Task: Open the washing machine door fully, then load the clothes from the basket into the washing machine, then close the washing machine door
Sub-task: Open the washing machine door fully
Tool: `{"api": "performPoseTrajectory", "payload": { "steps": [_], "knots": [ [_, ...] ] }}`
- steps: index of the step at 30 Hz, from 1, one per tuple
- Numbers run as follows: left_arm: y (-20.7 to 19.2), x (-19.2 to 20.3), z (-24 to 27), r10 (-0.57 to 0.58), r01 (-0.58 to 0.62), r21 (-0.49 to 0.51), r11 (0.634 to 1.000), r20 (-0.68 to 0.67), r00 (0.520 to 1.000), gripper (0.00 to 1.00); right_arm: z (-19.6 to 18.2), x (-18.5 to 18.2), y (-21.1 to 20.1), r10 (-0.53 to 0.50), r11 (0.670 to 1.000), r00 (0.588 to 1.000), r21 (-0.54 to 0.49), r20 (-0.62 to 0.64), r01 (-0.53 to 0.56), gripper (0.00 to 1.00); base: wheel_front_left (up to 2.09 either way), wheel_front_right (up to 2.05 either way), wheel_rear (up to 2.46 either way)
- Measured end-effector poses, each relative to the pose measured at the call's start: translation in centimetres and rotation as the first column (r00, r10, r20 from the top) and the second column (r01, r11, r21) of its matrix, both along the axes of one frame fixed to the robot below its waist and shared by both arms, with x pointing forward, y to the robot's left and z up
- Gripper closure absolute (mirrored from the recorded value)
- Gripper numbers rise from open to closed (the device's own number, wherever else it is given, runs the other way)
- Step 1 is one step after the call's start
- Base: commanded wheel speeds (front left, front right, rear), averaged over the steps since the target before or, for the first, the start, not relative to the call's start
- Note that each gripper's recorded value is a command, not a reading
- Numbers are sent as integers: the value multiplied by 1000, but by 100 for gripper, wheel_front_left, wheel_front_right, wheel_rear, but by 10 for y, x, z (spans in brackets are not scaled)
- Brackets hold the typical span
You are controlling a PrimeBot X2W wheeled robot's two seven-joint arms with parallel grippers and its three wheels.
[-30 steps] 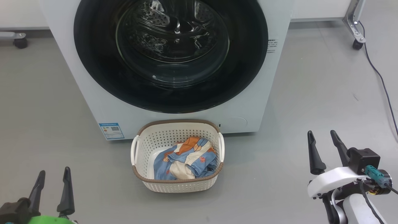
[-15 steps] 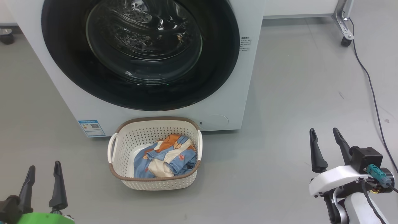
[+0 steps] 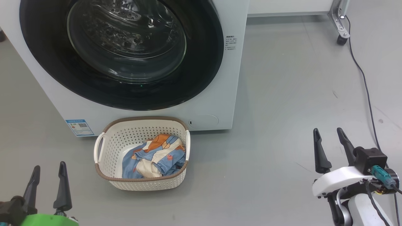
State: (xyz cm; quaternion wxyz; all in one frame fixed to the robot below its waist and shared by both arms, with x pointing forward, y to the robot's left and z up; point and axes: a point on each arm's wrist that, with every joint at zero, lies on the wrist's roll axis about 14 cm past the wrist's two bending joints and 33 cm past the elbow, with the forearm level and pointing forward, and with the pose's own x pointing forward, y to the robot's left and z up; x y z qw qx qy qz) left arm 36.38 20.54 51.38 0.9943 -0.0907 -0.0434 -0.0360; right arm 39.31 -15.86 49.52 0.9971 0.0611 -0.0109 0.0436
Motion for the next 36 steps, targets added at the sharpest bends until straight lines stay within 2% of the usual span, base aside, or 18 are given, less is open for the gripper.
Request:
{"api": "performPoseTrajectory", "payload": {
  "steps": [36],
  "knots": [
    [-10, -4, 2, -29, 29, 13, 999, 8, 1000, 0, -1, -1, 1, -2, 1000, 1000, 7, -1, 2, 0, 5, 5, -11]
  ]
}}
